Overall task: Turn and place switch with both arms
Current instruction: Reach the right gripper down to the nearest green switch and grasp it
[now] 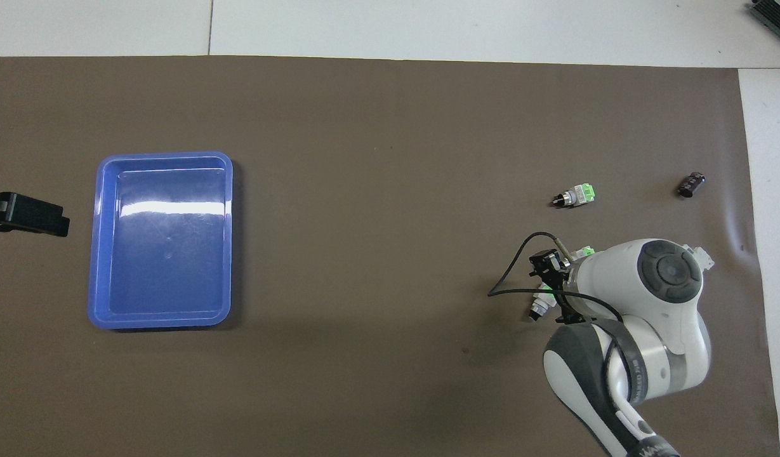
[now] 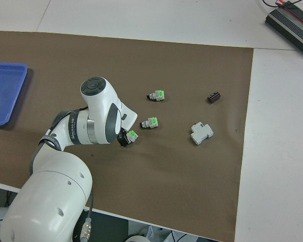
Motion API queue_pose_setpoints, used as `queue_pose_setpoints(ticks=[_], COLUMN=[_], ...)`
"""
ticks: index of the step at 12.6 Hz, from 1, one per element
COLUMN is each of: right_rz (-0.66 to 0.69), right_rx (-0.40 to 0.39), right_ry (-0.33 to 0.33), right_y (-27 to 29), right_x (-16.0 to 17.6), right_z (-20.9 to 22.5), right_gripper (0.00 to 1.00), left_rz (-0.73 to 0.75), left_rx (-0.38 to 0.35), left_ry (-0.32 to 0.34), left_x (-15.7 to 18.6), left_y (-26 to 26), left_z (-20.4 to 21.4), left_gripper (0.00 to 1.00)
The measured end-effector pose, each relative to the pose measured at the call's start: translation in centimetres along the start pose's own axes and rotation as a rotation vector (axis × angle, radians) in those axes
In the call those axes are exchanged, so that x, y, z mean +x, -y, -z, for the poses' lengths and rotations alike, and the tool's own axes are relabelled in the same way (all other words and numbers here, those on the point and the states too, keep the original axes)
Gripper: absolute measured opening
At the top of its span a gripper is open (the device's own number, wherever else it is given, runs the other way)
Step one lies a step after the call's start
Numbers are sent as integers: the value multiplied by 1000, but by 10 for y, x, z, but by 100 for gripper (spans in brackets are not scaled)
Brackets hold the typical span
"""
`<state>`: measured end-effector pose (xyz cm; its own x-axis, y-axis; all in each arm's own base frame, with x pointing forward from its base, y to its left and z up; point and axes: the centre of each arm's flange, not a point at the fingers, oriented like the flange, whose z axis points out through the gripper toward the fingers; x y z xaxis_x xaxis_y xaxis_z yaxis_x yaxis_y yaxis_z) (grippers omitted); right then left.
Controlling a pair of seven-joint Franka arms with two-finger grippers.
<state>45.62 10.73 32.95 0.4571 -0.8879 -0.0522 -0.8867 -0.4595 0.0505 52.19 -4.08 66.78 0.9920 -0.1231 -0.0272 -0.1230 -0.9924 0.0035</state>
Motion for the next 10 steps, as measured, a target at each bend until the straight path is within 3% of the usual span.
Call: queue_pose_setpoints(ticks=[3,10], right_rz=[69,47], right_rx=[-7,1], right_ry=[1,-1], right_y=[-13,-22], right_x=[3,21], right_z=[-31,-50], right_gripper=[100,96], left_rz=[0,0], left_rx=[0,0], left_ry=[0,0], left_x=[0,0], left_y=[0,0], left_z=[0,0], left_gripper=[100,100])
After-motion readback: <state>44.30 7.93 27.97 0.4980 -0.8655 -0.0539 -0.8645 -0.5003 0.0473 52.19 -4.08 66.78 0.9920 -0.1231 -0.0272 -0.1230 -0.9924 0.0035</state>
